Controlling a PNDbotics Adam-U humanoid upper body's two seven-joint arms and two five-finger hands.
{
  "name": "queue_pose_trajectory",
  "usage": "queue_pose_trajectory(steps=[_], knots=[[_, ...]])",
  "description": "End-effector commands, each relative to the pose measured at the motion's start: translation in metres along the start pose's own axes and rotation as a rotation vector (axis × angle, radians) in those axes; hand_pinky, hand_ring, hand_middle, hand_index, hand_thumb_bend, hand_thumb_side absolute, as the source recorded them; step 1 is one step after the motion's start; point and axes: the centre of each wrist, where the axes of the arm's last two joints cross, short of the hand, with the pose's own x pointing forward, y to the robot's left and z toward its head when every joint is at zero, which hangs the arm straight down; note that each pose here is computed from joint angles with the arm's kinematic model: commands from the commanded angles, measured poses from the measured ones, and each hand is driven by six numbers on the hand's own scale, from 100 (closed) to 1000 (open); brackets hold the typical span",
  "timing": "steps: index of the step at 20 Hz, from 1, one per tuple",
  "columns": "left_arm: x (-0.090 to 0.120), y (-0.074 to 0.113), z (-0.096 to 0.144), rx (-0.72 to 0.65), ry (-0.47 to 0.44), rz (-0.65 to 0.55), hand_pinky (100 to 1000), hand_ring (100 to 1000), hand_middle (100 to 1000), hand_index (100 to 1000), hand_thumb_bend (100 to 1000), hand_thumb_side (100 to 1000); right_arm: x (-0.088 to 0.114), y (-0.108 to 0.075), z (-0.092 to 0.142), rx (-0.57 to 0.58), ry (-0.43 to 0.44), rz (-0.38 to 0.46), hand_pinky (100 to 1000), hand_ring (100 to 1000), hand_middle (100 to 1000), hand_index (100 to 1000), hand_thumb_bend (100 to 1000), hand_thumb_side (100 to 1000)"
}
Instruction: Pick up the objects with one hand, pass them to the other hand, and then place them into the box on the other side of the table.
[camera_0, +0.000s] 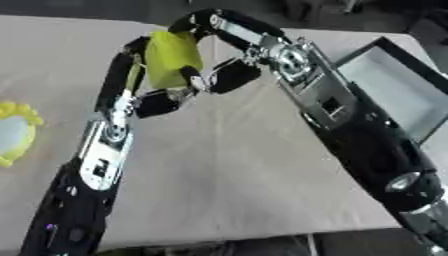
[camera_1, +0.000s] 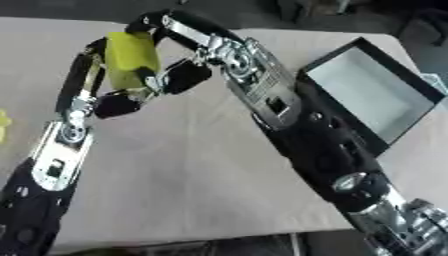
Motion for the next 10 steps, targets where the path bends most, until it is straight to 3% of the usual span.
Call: queue_pose_trajectory(steps=[1,10], knots=[[-0.003,0.009,-0.002,0.023,0.002,0.003,717,592,673,841,572,472,0.009,-0.023,0.014,-0.074,-0.012,-0.009,957,783,561,635,100,100],[-0.022,0.03,0.007,0.07,0.026,-0.017,720,596,675,834,549,485,-0.001,-0.058,0.065,-0.272,0.063,-0.116,977,796,574,646,100,100]])
